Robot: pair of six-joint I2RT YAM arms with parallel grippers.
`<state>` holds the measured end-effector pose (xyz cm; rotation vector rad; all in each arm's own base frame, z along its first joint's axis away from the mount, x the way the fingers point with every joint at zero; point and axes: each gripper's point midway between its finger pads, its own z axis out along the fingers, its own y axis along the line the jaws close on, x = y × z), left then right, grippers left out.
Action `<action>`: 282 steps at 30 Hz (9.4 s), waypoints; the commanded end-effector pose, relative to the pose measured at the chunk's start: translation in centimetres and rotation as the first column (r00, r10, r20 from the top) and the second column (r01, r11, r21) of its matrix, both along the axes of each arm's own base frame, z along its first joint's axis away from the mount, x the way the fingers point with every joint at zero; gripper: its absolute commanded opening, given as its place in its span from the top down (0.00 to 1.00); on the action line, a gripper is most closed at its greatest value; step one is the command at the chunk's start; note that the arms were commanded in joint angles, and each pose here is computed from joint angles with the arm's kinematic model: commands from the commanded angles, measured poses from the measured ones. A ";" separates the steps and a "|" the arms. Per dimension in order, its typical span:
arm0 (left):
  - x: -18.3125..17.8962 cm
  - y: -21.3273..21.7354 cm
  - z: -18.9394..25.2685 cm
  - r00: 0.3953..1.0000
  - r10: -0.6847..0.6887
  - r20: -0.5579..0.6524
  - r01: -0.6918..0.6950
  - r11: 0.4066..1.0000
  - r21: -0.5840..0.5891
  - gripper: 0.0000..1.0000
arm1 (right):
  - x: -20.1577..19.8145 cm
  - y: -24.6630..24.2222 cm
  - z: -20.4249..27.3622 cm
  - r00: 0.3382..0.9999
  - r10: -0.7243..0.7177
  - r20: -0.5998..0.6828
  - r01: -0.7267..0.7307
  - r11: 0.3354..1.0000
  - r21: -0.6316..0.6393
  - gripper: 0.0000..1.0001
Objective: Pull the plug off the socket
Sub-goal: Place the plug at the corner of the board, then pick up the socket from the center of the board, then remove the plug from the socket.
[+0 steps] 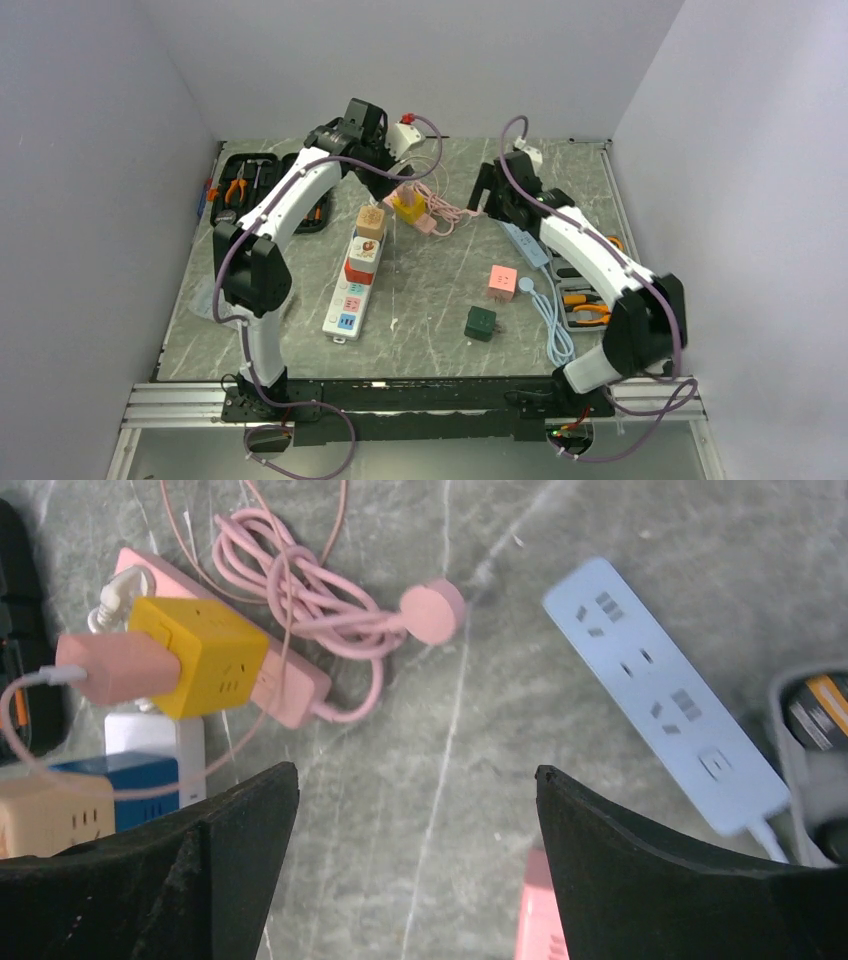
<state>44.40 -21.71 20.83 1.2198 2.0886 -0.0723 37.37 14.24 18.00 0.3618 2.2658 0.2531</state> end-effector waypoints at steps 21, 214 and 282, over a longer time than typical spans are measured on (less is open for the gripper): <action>-1.5 5.6 -7.5 0.989 0.050 -0.137 -0.039 0.996 0.082 0.17 | 9.9 6.8 -11.8 0.982 0.117 -0.151 -0.121 0.993 -0.017 0.39; -14.6 -5.0 6.2 0.715 -0.699 -0.003 0.581 0.596 -0.555 0.43 | -4.6 17.8 7.0 0.369 0.652 0.662 -0.919 0.364 0.154 1.00; -15.8 -6.4 5.2 0.624 -0.777 -0.082 0.520 0.490 -0.699 0.60 | -7.6 19.8 8.3 0.215 0.757 0.617 -0.971 0.232 0.054 1.00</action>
